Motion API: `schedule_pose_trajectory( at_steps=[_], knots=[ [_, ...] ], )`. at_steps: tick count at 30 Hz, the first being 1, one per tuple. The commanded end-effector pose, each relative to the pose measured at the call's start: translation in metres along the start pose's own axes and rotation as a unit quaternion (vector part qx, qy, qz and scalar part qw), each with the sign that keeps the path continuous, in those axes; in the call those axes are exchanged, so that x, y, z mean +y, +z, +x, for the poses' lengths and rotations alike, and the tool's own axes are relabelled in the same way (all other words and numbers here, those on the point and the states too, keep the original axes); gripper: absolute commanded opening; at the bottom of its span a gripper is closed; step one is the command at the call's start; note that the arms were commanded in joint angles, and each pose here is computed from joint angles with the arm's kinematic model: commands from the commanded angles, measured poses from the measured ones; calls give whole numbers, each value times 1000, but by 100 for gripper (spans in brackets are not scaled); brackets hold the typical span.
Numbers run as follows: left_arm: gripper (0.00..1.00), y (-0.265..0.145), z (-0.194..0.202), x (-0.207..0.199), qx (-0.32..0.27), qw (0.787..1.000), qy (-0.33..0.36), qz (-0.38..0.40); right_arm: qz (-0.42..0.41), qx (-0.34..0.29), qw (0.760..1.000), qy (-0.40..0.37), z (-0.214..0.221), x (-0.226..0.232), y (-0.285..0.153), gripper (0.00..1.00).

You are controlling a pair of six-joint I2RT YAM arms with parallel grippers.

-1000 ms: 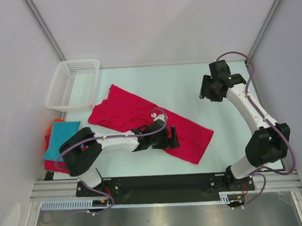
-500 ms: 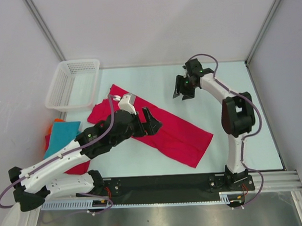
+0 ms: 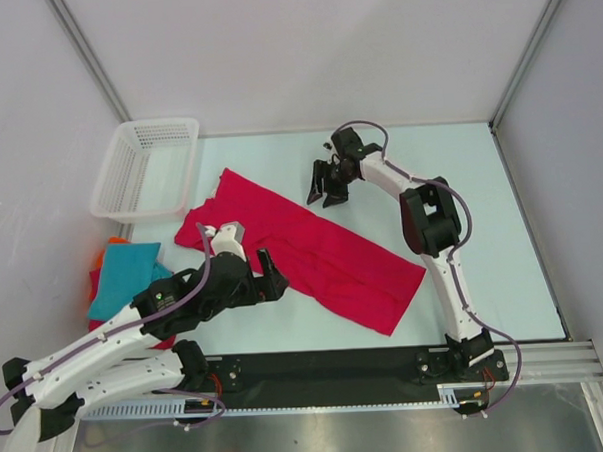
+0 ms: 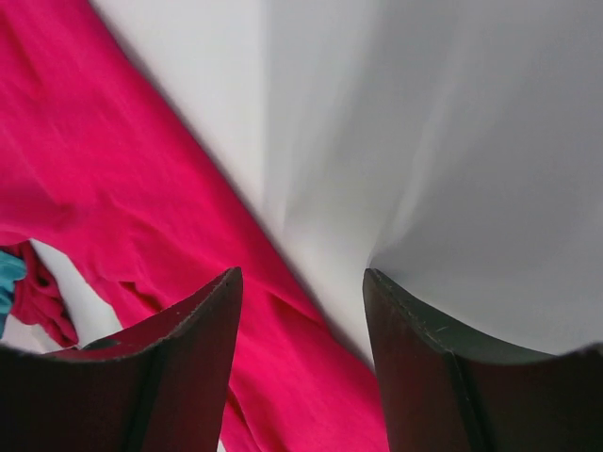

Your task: Fold and stack the t-shirts

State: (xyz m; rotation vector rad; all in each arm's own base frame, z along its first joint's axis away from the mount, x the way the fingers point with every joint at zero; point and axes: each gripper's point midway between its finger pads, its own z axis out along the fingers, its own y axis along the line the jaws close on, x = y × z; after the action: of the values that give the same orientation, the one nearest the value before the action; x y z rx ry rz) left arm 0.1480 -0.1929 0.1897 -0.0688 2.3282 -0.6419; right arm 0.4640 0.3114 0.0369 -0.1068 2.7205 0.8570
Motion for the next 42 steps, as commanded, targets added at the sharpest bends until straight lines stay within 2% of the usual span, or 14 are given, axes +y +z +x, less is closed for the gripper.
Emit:
schedule_pose_trajectory(
  at_steps=[1, 15, 17, 18, 19, 24, 28, 33, 35, 37, 42],
  knots=[
    [100, 1, 1, 9, -6, 1000, -12, -17, -39, 7, 999, 3, -3, 18, 18, 60],
    [100, 16, 5, 12, 5, 1000, -2, -22, -90, 76, 993, -13, 49, 43, 67, 58],
    [100, 17, 6, 13, 8, 1000, -2, -20, -98, 76, 992, -13, 48, 44, 70, 45],
    [100, 17, 5, 14, 8, 1000, -4, -21, -101, 74, 992, -13, 46, 45, 70, 32],
    [100, 16, 5, 14, 8, 1000, -4, -19, -105, 69, 992, -10, 41, 43, 68, 1],
    [100, 16, 6, 20, 9, 1000, -7, -21, -75, 16, 997, 10, -1, 19, 53, 0],
    [100, 17, 7, 23, 12, 1000, -6, -22, 22, -55, 997, 58, -45, -37, 28, 0],
    [100, 20, 10, 24, 19, 1000, -3, -22, 130, -131, 975, 125, -75, -110, -22, 0],
    [100, 20, 9, 23, 19, 1000, -2, -20, 161, -172, 961, 142, -89, -125, -47, 0],
    [100, 20, 9, 22, 20, 1000, 0, -19, 189, -187, 949, 169, -89, -151, -62, 0],
    [99, 21, 9, 23, 21, 1000, 1, -17, 217, -165, 943, 191, -81, -180, -66, 0]
  ],
)
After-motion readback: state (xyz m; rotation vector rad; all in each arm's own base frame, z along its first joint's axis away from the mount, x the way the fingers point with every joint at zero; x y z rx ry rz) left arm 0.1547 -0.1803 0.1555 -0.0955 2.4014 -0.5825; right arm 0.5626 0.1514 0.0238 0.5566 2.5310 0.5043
